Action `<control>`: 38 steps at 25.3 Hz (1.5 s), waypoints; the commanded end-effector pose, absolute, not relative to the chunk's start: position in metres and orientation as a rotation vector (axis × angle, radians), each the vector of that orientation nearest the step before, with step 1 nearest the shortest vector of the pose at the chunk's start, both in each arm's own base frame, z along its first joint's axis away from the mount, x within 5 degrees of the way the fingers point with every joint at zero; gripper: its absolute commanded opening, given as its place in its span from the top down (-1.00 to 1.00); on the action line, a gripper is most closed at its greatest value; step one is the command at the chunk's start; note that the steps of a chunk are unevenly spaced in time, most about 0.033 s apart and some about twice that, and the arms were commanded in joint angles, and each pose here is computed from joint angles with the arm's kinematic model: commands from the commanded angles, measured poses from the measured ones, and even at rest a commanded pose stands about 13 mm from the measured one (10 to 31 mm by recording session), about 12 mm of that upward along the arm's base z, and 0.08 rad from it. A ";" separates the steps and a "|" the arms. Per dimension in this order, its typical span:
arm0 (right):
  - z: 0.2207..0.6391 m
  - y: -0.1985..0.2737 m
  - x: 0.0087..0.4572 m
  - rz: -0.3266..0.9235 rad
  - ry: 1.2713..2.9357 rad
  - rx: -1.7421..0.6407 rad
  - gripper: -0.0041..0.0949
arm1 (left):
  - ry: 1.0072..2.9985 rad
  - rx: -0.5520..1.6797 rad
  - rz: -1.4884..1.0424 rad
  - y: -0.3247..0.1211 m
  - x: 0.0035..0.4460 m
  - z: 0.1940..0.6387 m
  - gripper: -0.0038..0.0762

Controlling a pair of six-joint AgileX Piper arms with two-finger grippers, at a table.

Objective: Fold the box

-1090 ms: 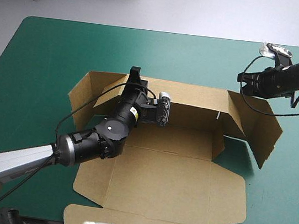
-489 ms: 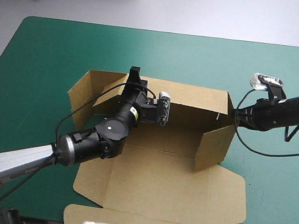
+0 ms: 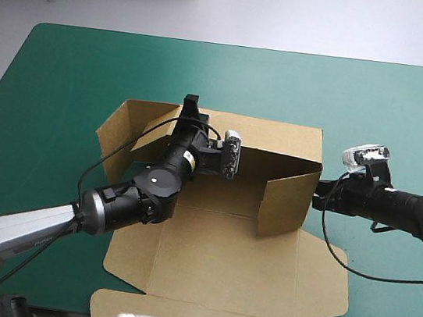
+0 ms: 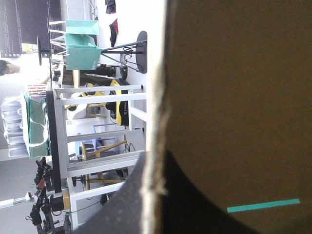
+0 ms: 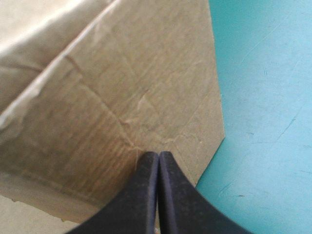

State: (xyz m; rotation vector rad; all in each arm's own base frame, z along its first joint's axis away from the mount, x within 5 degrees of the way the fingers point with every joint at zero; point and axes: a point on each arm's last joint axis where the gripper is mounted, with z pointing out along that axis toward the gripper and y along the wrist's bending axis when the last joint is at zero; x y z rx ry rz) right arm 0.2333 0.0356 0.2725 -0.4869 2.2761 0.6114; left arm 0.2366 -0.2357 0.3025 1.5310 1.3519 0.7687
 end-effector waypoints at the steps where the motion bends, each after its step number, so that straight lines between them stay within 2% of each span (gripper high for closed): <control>1: 0.283 0.037 0.228 0.595 2.200 -0.511 0.93 | 1.318 1.491 0.690 -0.238 0.231 0.319 0.93; 3: 0.281 0.036 0.227 0.591 2.225 -0.514 0.83 | 1.318 1.491 0.690 -0.238 0.231 0.319 0.93; 9: 0.280 0.038 0.224 0.611 2.238 -0.565 0.16 | 1.318 1.491 0.690 -0.238 0.231 0.319 0.93; 12: 0.280 0.040 0.221 0.624 2.225 -0.646 -0.01 | 1.318 1.491 0.690 -0.238 0.231 0.319 0.93; 17: 0.278 0.041 0.217 0.631 2.236 -0.724 -0.03 | 1.318 1.491 0.690 -0.238 0.231 0.319 0.93; 23: 0.284 0.046 0.210 0.723 2.243 -0.814 -0.03 | 1.318 1.491 0.690 -0.238 0.231 0.319 0.93; 29: 0.309 0.051 0.208 0.812 2.205 -0.896 -0.03 | 1.282 1.533 0.725 -0.238 0.231 0.319 0.93; 38: 0.309 0.045 0.218 0.670 2.185 -0.845 -0.03 | 1.253 1.557 0.703 -0.241 0.230 0.319 0.93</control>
